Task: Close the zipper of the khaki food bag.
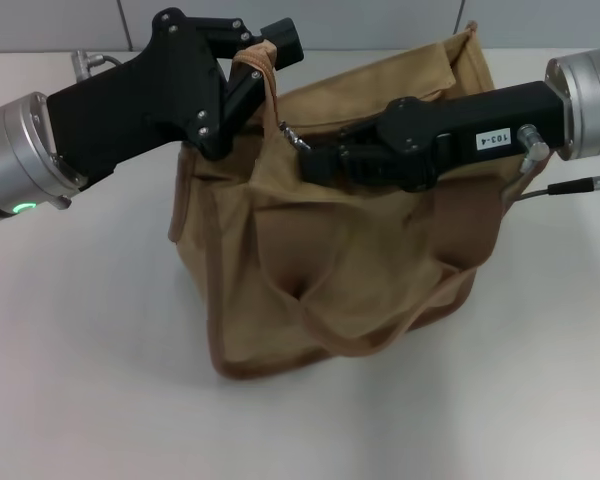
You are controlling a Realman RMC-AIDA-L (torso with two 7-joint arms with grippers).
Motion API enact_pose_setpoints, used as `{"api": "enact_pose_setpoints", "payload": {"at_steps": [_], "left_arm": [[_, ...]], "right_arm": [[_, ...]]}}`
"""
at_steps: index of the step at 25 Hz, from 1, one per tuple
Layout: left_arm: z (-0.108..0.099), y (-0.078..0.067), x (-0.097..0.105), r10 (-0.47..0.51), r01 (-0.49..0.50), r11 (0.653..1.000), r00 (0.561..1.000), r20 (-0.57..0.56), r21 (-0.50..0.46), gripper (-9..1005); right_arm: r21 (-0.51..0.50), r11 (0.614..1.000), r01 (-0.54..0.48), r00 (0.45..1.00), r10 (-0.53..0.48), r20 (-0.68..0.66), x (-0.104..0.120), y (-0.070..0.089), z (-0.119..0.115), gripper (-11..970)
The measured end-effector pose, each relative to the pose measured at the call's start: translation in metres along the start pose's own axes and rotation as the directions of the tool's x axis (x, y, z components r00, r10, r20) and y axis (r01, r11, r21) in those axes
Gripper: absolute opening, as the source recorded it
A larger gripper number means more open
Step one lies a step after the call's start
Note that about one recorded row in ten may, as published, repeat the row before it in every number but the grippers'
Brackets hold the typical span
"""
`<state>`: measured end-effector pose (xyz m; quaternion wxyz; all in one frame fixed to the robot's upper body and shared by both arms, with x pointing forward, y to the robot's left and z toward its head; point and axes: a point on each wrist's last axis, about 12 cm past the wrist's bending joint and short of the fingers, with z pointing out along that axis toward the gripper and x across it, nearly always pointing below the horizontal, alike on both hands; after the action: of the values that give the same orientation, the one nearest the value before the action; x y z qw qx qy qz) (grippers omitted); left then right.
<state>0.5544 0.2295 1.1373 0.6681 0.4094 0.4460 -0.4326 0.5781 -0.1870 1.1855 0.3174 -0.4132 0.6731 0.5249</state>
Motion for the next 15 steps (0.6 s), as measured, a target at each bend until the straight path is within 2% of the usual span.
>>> {"api": "enact_pose_setpoints", "payload": {"at_steps": [9, 15], "left_arm": [[0.0, 0.0, 0.0, -0.004, 0.004, 1.0, 1.0, 0.005, -0.002, 1], [0.0, 0.001, -0.002, 0.0, 0.0, 1.0, 1.0, 0.015, -0.007, 0]], "right_arm": [[0.078, 0.997, -0.017, 1.0, 0.015, 0.018, 0.005, -0.008, -0.007, 47], [0.17, 0.985, -0.031, 0.999, 0.024, 0.045, 0.01, -0.016, -0.024, 36]]}}
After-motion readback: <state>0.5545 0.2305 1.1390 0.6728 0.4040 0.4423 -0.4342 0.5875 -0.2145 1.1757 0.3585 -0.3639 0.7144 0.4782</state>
